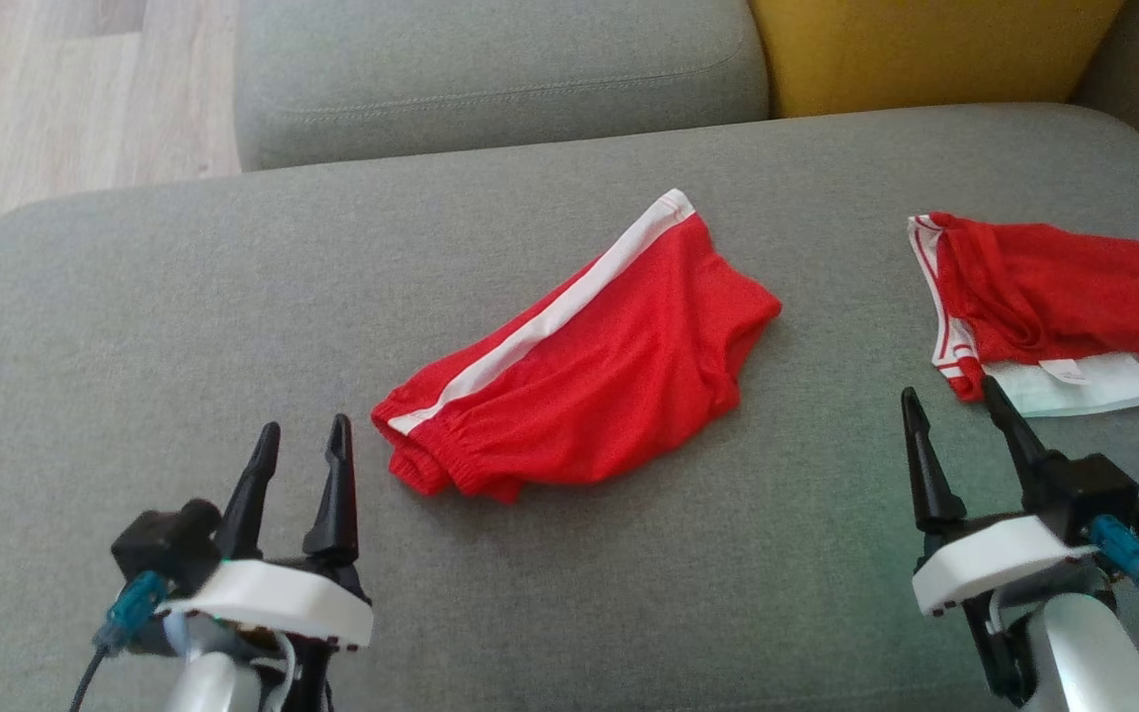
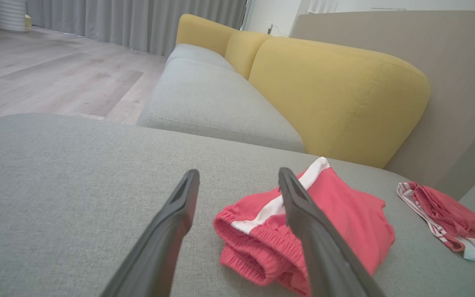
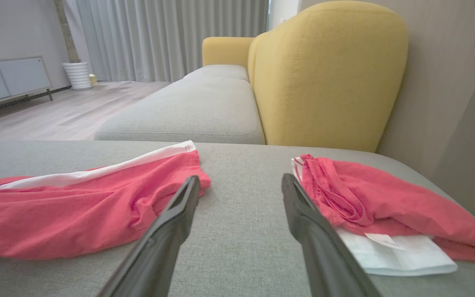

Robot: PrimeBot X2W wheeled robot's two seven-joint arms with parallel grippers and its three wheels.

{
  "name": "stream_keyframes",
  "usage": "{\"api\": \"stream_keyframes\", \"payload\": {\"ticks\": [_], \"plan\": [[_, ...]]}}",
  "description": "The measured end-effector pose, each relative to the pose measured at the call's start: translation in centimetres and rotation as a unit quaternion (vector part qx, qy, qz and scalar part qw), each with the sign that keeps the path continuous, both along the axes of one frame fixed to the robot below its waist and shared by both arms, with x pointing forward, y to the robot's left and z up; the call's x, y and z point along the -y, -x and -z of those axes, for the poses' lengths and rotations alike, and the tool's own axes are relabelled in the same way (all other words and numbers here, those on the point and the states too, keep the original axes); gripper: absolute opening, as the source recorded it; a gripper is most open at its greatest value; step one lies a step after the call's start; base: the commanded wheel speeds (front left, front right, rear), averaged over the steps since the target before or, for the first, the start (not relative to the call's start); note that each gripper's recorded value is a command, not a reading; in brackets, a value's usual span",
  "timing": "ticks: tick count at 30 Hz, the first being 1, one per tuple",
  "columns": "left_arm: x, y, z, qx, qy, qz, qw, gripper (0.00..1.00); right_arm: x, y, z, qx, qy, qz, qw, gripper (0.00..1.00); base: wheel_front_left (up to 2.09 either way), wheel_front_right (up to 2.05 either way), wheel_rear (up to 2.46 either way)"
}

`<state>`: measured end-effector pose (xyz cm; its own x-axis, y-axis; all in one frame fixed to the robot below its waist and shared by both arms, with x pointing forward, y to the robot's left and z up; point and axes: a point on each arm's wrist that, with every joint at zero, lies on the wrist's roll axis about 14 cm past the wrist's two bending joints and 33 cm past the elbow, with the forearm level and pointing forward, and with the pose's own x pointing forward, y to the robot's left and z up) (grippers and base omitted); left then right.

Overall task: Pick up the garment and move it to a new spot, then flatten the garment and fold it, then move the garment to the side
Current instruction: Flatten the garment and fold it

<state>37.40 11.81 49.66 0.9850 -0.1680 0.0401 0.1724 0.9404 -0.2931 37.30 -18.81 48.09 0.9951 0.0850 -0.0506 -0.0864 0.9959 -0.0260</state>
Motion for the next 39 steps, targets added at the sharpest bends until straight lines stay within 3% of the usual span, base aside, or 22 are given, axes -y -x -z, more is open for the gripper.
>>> {"api": "stream_keyframes", "payload": {"ticks": [11, 15, 19, 23, 28, 33, 39], "plan": [[-0.3, -0.7, 1.5, -0.02, 0.002, -0.003, 1.0, 1.0, -2.2, -2.1, 1.7, -0.039, -0.017, -0.018, 0.999, 1.0, 0.0, 0.0, 0.0], [-0.7, -0.7, 2.5, -0.035, 0.0, -0.007, 0.999, 1.0, -3.0, -4.0, 2.6, -0.07, -0.074, -0.015, 0.995, 1.0, 0.0, 0.0, 0.0], [-1.2, -0.8, 3.1, -0.045, 0.004, -0.019, 0.999, 1.0, -4.1, -6.2, 3.5, -0.113, -0.156, -0.012, 0.981, 1.0, 0.0, 0.0, 0.0], [-1.4, -1.2, 3.3, -0.05, 0.004, -0.023, 0.998, 1.0, -5.6, -7.8, 5.3, -0.167, -0.198, -0.021, 0.966, 1.0, 0.0, 0.0, 0.0], [-2.0, -1.9, 3.4, -0.051, -0.003, -0.037, 0.998, 1.0, -6.7, -9.2, 7.4, -0.219, -0.197, -0.028, 0.955, 1.0, 0.0, 0.0, 0.0], [-2.1, -2.4, 3.3, -0.051, -0.001, -0.042, 0.998, 1.0, -8.0, -10.6, 10.4, -0.28, -0.21, -0.026, 0.936, 1.0, 0.0, 0.0, 0.0], [-2.9, -2.3, 3.7, -0.058, -0.008, -0.055, 0.997, 1.0, -9.3, -12.7, 11.1, -0.306, -0.226, -0.029, 0.924, 1.0, 0.0, 0.0, 0.0]]}}
